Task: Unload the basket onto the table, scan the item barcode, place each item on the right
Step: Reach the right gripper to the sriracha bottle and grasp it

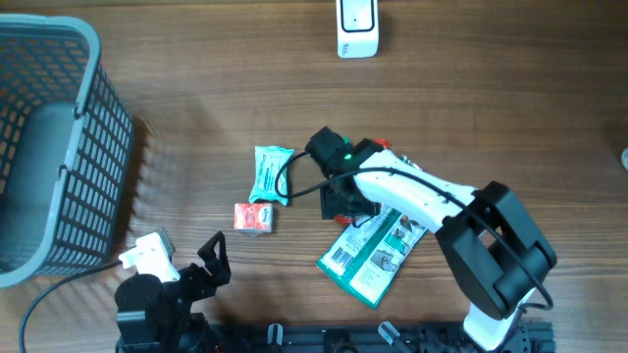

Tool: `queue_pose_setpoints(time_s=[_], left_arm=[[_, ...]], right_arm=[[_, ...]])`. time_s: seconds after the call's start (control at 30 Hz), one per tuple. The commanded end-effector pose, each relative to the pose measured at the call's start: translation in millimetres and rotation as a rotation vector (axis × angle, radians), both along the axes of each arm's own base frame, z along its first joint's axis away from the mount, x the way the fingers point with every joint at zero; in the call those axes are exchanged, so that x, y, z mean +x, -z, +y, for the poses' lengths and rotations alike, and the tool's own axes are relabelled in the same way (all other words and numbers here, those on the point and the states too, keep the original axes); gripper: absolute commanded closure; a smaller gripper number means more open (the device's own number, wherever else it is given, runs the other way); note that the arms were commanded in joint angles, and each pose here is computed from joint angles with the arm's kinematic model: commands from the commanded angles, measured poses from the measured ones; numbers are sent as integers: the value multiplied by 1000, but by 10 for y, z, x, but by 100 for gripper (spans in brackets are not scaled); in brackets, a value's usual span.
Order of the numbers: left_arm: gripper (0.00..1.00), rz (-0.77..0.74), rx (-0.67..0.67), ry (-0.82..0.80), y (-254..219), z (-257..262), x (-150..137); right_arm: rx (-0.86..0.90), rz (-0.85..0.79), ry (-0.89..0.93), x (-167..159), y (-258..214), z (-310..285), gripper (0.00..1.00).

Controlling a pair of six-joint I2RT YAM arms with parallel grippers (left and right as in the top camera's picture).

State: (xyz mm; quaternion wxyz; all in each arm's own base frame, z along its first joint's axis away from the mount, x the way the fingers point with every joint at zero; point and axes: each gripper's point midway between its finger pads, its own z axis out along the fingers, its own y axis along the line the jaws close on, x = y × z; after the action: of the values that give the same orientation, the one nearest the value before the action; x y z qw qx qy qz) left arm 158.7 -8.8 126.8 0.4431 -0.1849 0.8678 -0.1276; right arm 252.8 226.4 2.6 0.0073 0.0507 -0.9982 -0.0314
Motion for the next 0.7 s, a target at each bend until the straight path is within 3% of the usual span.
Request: queue_pose_setpoints(time_s=[0.0, 0.27, 0.47, 0.67], left_arm=[[0, -10, -10, 10, -18, -25, 2], [0, -10, -11, 10, -18, -25, 2], [0, -10, -11, 10, -18, -25, 2], [0, -10, -11, 10, -18, -25, 2]], right_arm=[[232, 106, -96, 11, -222, 302, 54], [667, 173, -333, 82, -904, 552, 59], [951, 221, -365, 21, -1281, 616, 60], [919, 217, -370, 18, -1226, 597, 61]])
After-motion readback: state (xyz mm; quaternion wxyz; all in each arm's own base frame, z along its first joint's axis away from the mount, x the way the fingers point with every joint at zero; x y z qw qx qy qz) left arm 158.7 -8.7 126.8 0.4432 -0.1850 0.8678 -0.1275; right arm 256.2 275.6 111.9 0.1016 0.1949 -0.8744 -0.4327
